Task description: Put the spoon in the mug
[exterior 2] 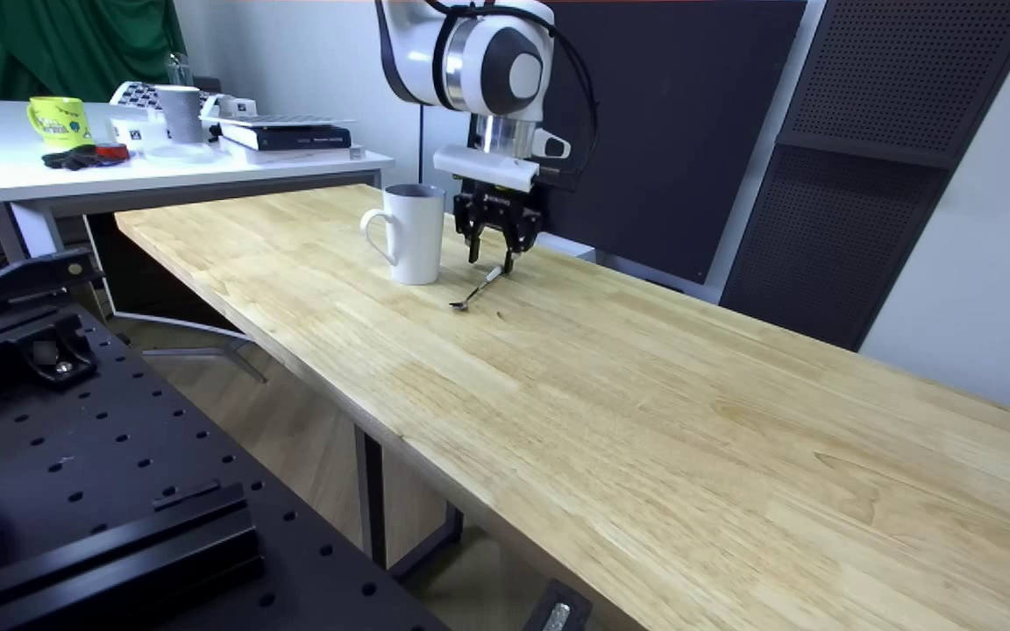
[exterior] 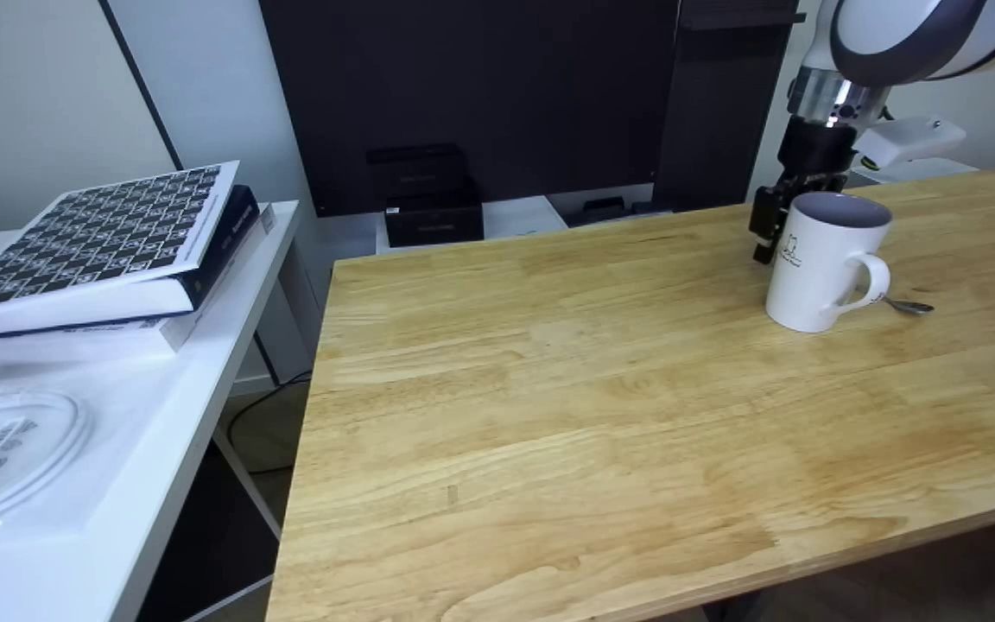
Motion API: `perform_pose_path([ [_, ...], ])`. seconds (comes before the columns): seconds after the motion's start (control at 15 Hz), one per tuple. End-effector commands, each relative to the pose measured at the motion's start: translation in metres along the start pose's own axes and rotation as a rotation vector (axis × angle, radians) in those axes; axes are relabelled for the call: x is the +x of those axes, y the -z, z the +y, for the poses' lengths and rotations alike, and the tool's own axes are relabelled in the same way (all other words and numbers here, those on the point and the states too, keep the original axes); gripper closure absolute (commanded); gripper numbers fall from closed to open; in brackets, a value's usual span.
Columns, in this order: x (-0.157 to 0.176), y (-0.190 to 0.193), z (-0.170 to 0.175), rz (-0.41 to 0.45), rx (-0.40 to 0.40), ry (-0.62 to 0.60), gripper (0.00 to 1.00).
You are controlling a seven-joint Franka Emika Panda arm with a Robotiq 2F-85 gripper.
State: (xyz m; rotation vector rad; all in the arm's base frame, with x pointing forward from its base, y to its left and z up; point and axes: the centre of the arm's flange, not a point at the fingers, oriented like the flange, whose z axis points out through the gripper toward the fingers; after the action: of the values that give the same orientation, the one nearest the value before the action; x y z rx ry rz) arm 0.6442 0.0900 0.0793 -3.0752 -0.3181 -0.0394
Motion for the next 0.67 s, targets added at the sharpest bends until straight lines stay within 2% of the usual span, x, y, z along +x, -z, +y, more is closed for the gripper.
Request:
perform_pose_path([
  [0.0, 0.0072, 0.0037, -0.0034, -0.007, -0.029, -0.016, 0.67],
  [0.2, 0.0071, 0.0059, -0.0028, -0.007, -0.03, -0.016, 0.89],
  [0.33, 0.0066, 0.006, -0.0017, -0.01, -0.034, -0.019, 0.99],
  [0.6, 0.0055, 0.0033, 0.0065, -0.038, -0.049, -0.057, 0.96],
])
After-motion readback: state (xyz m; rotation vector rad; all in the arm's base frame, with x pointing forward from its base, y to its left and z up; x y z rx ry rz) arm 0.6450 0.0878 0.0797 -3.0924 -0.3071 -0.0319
